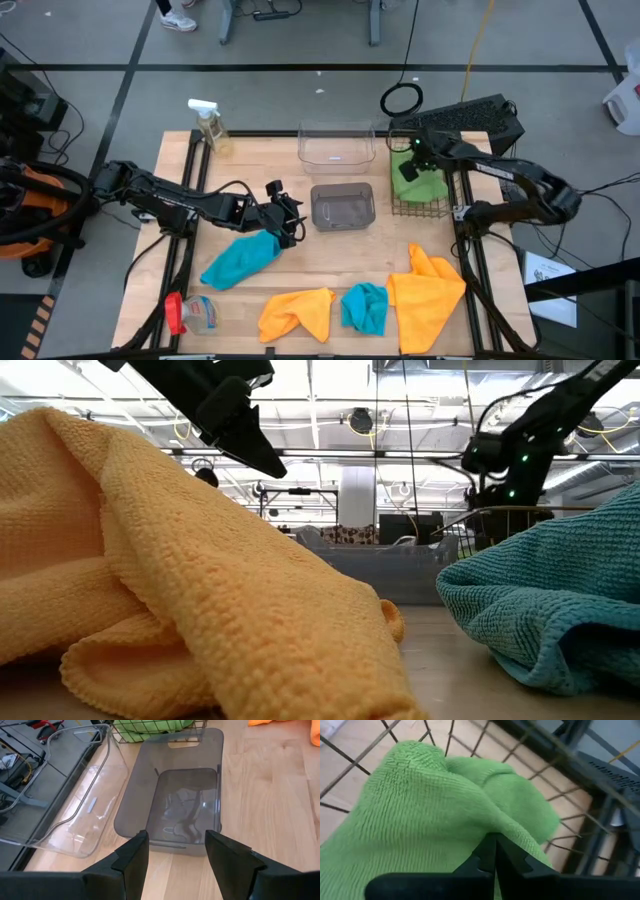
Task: Sort microfiber towel by color & place in baskets
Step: Put the green microfiber towel into the wire basket
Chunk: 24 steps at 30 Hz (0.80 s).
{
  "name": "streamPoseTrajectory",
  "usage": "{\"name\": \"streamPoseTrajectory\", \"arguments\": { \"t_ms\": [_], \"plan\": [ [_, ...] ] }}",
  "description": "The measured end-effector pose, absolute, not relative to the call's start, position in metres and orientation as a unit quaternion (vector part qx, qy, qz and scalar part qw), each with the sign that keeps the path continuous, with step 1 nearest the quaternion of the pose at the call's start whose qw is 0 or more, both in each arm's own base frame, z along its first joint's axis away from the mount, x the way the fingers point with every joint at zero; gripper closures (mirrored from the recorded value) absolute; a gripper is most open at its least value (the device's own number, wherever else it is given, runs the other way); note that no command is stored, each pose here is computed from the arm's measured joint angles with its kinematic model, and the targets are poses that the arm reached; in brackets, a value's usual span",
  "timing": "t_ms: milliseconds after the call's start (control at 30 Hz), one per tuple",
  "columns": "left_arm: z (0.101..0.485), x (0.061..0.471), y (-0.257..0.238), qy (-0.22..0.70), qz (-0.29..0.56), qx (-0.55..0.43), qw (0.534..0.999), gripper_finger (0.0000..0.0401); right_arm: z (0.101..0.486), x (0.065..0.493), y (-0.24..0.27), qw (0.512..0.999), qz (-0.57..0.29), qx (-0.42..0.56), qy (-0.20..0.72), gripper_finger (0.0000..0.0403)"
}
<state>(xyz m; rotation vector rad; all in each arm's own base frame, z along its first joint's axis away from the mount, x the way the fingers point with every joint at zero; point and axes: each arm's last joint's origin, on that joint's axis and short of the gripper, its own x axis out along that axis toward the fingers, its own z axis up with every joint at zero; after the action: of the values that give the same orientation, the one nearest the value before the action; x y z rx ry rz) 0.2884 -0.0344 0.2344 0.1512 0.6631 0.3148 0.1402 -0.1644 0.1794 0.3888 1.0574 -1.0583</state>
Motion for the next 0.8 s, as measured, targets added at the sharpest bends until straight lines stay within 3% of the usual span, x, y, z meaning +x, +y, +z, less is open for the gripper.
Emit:
{"name": "streamPoseTrajectory", "arguments": {
  "t_ms": [233, 400, 600, 800],
  "plan": [
    [0.234, 0.288, -0.035, 0.326, 0.145, 0.071, 0.932, 0.02, 0.15, 0.147, -0.172, 0.682, -0.463, 0.191, 0.532, 0.0403],
    [0.234, 0.289, -0.036, 0.327, 0.133, 0.067, 0.933, 0.02, 0.154, 0.146, -0.17, 0.685, -0.462, 0.195, 0.529, 0.0403],
    [0.234, 0.289, -0.036, 0.327, 0.133, 0.067, 0.933, 0.02, 0.186, 0.136, -0.159, 0.718, -0.477, 0.183, 0.473, 0.0403],
    [0.234, 0.289, -0.036, 0.327, 0.133, 0.067, 0.933, 0.02, 0.215, 0.135, -0.151, 0.796, -0.435, 0.193, 0.374, 0.0403]
  ]
}}
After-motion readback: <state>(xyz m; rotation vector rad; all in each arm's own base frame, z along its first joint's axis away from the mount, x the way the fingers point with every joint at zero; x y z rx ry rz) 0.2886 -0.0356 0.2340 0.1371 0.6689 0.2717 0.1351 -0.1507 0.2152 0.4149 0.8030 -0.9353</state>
